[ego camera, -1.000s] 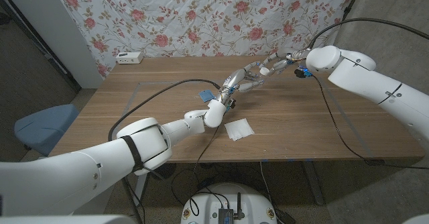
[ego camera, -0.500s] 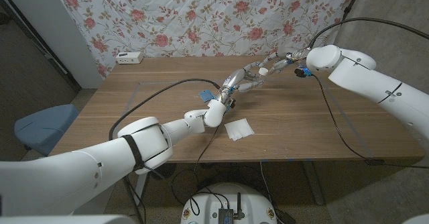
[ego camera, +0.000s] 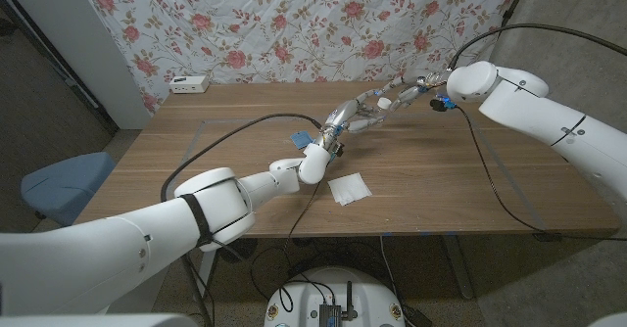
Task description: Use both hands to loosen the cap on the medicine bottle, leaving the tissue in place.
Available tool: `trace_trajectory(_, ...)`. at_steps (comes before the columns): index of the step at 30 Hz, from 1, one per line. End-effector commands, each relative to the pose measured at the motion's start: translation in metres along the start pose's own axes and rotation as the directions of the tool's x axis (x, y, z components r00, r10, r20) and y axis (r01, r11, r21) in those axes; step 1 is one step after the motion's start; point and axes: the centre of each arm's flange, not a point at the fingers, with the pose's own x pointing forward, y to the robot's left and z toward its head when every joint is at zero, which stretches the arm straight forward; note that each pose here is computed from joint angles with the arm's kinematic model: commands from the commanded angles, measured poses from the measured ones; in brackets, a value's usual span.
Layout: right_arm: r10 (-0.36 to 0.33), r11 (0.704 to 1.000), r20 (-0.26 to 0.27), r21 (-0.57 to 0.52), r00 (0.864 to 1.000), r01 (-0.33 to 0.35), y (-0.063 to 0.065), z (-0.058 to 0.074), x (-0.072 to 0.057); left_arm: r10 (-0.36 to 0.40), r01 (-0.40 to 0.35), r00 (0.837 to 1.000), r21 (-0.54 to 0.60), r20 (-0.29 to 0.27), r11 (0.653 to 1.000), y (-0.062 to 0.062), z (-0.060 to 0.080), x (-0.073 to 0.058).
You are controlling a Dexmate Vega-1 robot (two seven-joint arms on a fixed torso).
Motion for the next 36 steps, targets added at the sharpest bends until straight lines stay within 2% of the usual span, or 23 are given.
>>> trace_trajectory(1,0.054,0.999,-0.042,0.004,0.998,-0.054,-0.0071,-0.0015,-0.0003,-0.003,0.003,1.0,0.003,-0.008,1.0,0.0007,-0.0012,0.0021)
trace_trajectory(13,0.081,0.997,-0.026,0.022,0.996,-0.08,-0.0094,-0.0016,-0.0003,-0.002,0.003,1.0,0.006,-0.007,1.0,0.0009,-0.0013,0.002)
trace_trajectory(36,0.014,0.999,-0.014,0.042,1.0,-0.014,-0.0023,-0.0003,0.0007,0.007,-0.007,1.0,-0.002,0.009,1.0,-0.0002,0.0018,-0.0006)
